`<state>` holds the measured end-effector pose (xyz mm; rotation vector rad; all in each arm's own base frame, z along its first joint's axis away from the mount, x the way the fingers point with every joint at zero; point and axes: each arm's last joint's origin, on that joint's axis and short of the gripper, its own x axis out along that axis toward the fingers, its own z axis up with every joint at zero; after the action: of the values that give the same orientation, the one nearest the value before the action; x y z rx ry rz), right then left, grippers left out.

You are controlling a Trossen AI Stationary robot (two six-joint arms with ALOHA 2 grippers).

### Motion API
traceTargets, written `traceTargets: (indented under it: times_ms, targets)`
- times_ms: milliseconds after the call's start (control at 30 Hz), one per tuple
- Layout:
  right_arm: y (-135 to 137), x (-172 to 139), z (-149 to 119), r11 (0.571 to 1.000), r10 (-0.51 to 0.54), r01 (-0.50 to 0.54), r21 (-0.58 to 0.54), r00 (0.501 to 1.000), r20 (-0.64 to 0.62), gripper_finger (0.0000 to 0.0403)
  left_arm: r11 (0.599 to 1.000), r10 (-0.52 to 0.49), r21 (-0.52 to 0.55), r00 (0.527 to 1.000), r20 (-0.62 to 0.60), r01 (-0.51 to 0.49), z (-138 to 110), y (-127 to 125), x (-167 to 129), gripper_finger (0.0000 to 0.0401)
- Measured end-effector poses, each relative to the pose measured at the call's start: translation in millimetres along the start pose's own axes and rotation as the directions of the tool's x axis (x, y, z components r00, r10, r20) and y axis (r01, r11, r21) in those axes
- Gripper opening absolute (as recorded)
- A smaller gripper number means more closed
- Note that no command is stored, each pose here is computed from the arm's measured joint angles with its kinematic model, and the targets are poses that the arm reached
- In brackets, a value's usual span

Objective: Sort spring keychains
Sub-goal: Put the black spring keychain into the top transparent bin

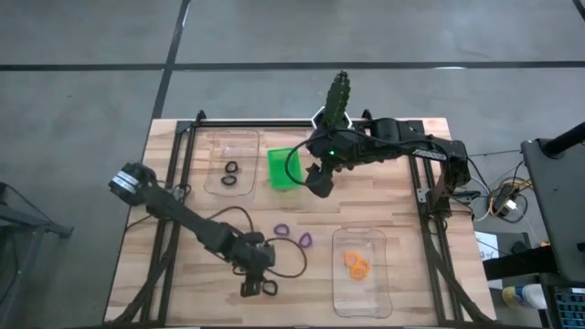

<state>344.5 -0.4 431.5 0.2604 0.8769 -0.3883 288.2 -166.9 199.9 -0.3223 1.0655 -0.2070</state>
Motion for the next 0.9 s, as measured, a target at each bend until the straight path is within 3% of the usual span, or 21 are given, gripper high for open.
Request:
traceTargets:
  times_ms: [233,533,733,900]
  targets:
    - [16,-7,-7,0.999,0.037,-0.037,-0.037,0.999,0.002,0.0219,0.999,0.033,-0.035,0.999,-0.036,-0.034,-7,3,36,0.0176]
    - [27,-14,-13,0.997,0.064,-0.064,-0.038,0.998,0.005,0.0219,0.997,0.059,-0.044,0.996,-0.064,-0.061,-2,-2,59,0.0176]
    - [28,-14,-14,0.997,0.066,-0.065,-0.033,0.998,0.006,0.0219,0.992,0.103,0.077,0.993,-0.06,-0.099,-5,-5,60,0.0175]
    - [28,-14,-13,0.997,0.066,-0.066,-0.03,0.998,0.01,0.0219,0.937,0.207,0.291,0.978,-0.024,-0.191,-14,-8,60,0.0156]
